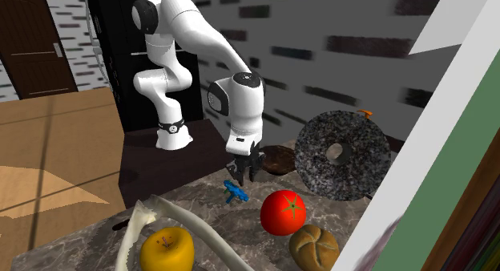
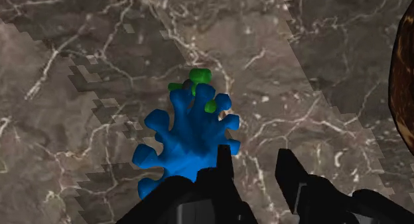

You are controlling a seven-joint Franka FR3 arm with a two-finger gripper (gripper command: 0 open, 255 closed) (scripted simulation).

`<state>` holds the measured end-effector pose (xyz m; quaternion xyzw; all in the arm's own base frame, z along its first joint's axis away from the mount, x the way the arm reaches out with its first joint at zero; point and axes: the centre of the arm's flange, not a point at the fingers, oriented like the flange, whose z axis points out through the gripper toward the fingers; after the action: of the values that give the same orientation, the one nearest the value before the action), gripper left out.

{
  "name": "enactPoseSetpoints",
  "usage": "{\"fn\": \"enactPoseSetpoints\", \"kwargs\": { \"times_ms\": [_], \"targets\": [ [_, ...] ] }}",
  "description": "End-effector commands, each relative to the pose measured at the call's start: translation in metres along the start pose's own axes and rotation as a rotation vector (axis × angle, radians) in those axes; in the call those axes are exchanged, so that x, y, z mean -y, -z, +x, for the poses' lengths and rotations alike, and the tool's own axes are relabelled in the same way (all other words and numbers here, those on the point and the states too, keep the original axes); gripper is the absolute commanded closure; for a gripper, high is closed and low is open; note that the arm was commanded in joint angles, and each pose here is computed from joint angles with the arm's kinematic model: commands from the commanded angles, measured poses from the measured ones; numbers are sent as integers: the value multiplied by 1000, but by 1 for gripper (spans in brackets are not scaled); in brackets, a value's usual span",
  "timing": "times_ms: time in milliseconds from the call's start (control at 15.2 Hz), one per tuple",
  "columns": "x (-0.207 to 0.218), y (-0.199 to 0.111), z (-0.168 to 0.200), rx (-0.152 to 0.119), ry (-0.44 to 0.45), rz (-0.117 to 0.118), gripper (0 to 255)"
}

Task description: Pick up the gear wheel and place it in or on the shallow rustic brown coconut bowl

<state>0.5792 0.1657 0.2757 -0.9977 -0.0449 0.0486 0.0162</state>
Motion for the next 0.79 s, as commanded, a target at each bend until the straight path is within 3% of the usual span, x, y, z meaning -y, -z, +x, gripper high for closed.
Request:
{"fn": "enactPoseSetpoints", "kwargs": {
  "times_ms": [0,198,264,726],
  "targets": [
    [4,-4,-23,-74,-24,-65,0],
    [17,-27,-87,-294,-94,-259,0],
    [19,-32,-96,-328,-105,-289,0],
    [8,-65,-85,-328,-105,-289,0]
  ]
}}
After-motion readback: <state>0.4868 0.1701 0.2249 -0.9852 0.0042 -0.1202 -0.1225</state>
